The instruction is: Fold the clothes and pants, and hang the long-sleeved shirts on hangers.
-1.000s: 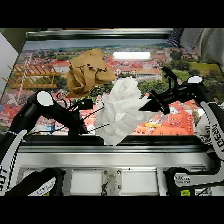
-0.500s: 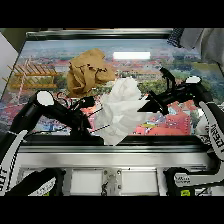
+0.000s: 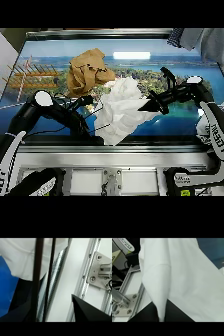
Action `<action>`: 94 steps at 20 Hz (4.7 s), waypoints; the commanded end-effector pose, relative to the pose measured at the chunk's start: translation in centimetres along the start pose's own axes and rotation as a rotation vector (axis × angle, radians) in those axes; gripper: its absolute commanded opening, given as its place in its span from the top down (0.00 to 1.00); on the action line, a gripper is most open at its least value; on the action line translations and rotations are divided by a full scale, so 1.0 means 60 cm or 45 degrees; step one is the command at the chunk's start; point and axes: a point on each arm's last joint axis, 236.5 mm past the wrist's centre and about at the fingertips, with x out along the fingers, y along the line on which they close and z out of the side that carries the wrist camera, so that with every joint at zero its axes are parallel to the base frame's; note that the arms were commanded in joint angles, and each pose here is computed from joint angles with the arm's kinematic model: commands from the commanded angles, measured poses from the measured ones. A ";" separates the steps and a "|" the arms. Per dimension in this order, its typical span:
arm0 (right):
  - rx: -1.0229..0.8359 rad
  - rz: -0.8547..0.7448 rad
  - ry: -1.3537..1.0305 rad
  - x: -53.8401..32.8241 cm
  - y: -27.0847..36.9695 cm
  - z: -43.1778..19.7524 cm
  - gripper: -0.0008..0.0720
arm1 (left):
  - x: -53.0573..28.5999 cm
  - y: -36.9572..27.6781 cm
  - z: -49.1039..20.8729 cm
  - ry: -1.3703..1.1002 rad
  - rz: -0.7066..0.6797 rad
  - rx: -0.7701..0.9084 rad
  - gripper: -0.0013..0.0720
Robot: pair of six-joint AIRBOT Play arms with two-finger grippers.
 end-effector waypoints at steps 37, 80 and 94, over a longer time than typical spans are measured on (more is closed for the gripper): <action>-0.025 -0.135 -0.316 -0.014 -0.040 0.098 0.97 | -0.037 0.036 0.008 -0.082 0.238 -0.209 0.40; 0.090 -0.159 -0.179 -0.007 -0.051 0.054 0.54 | -0.061 0.076 -0.020 -0.065 0.327 -0.227 0.96; 0.072 -0.103 -0.137 0.044 -0.042 0.059 0.67 | -0.064 0.088 -0.011 -0.087 0.369 -0.153 0.96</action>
